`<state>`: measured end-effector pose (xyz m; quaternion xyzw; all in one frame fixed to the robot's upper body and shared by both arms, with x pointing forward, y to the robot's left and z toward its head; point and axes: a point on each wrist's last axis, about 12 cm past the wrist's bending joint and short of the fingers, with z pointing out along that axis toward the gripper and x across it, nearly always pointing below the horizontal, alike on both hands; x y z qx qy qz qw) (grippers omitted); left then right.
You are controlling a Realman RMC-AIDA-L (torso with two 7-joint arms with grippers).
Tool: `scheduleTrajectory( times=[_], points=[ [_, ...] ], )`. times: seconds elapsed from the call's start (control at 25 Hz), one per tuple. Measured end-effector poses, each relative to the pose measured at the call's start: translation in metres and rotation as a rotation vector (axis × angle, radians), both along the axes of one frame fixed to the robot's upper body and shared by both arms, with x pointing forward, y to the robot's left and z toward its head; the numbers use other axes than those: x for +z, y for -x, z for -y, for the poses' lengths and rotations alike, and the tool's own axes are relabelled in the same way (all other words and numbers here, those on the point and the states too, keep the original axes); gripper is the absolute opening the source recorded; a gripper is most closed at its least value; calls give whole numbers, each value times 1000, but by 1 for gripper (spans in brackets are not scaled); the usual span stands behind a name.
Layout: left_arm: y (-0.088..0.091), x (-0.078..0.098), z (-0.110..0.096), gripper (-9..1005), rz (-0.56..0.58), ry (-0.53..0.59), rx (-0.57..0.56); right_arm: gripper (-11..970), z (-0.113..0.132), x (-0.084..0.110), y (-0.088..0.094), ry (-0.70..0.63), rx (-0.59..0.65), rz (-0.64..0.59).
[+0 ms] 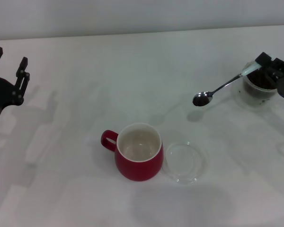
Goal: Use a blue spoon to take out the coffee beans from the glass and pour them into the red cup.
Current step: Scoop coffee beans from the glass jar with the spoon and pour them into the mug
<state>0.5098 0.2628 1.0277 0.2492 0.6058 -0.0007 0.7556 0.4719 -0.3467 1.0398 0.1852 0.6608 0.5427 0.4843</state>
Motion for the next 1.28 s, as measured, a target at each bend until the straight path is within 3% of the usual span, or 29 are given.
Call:
scheduleTrajectory(
  times=[0.64,1.28],
  points=[
    [-1,0,2,505,1,3,-3,145,-41,-7,-9,8,130,11],
    [4,-2,3,504,-6,18,1,145,-54,-8,-2,-7,218,11]
  ],
)
